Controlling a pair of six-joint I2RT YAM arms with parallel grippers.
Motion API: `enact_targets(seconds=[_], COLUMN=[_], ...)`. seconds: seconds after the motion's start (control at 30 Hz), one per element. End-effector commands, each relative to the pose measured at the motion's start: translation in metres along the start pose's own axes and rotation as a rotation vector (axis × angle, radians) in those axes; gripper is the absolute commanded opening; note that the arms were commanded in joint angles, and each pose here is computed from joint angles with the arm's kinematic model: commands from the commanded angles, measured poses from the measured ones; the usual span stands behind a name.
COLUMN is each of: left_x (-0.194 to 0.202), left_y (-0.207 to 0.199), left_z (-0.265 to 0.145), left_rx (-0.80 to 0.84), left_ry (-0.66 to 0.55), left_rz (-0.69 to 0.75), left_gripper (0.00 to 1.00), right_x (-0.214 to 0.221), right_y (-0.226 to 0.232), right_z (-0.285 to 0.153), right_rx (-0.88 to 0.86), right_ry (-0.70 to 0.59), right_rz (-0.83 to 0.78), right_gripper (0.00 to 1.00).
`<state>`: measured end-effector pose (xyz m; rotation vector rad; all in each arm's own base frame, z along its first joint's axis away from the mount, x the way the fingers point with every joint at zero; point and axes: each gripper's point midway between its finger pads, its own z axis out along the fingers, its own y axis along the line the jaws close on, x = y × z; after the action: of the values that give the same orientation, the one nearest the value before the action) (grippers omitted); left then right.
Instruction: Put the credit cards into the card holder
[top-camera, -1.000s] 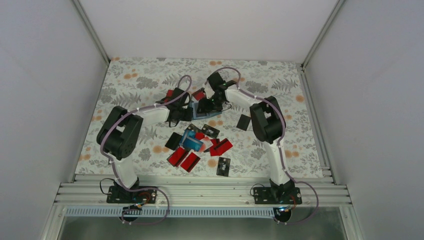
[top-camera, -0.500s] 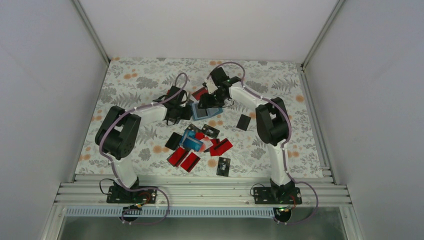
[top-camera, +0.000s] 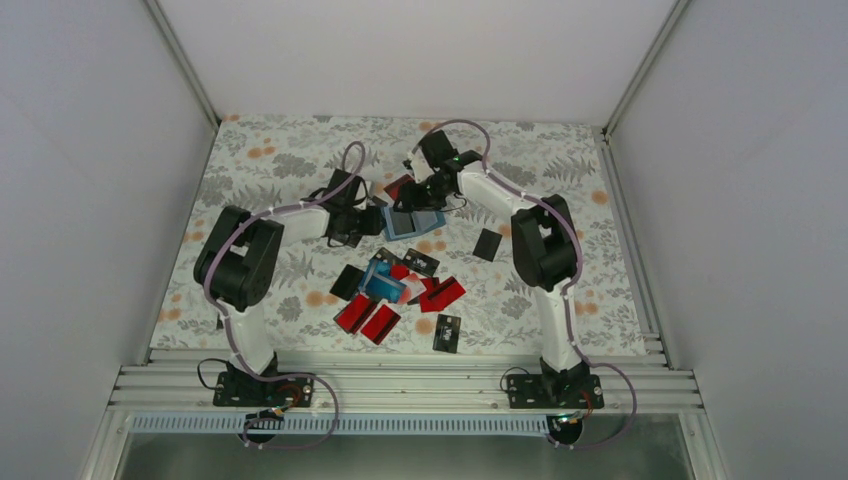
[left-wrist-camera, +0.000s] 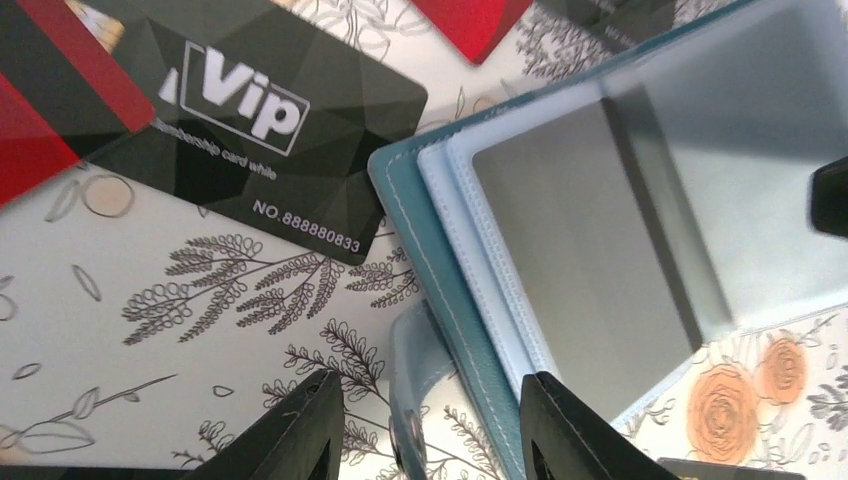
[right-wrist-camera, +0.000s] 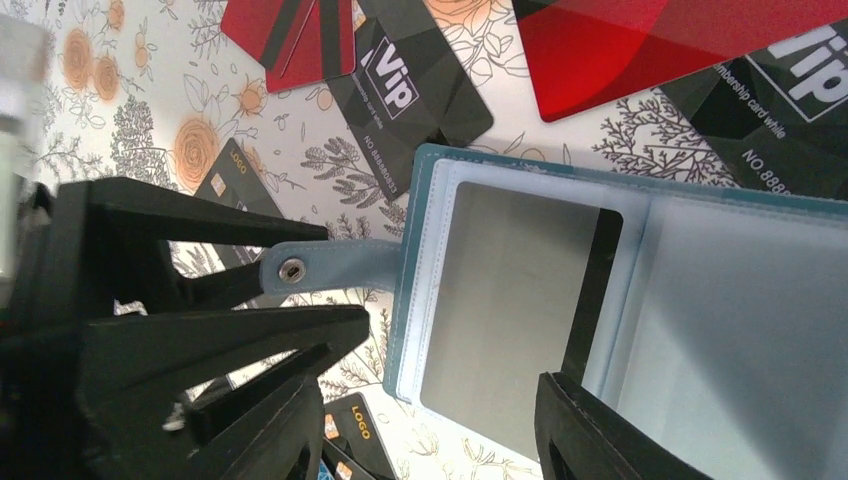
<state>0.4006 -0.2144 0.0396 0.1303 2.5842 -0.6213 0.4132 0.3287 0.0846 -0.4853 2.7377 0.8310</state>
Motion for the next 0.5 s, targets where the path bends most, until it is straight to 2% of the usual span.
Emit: enact_targets(seconds=[0.0, 0.2, 0.47], left_x=[-0.002, -0.004, -0.005], left_y=[0.001, 0.006, 0.001], left_z=[0.013, 0.015, 0.009], left_rx=[0.012, -0.01, 0.014], left_ry=[0.007, -0.009, -0.03], left_rz=[-0.005, 0.01, 0.022], left_gripper=[0.42, 0.16, 0.05], right_x=[-0.006, -0.003, 0.004], right_y=[0.003, -0.007, -0.004], right_z=[0.01, 0.023, 0.045], right_rx=[0.034, 0.192, 0.29], right_ry=[-0.009, -0.001, 0.03], right_rz=[-0.015, -0.037, -0.07], right_gripper=[0.54, 0.53, 0.52])
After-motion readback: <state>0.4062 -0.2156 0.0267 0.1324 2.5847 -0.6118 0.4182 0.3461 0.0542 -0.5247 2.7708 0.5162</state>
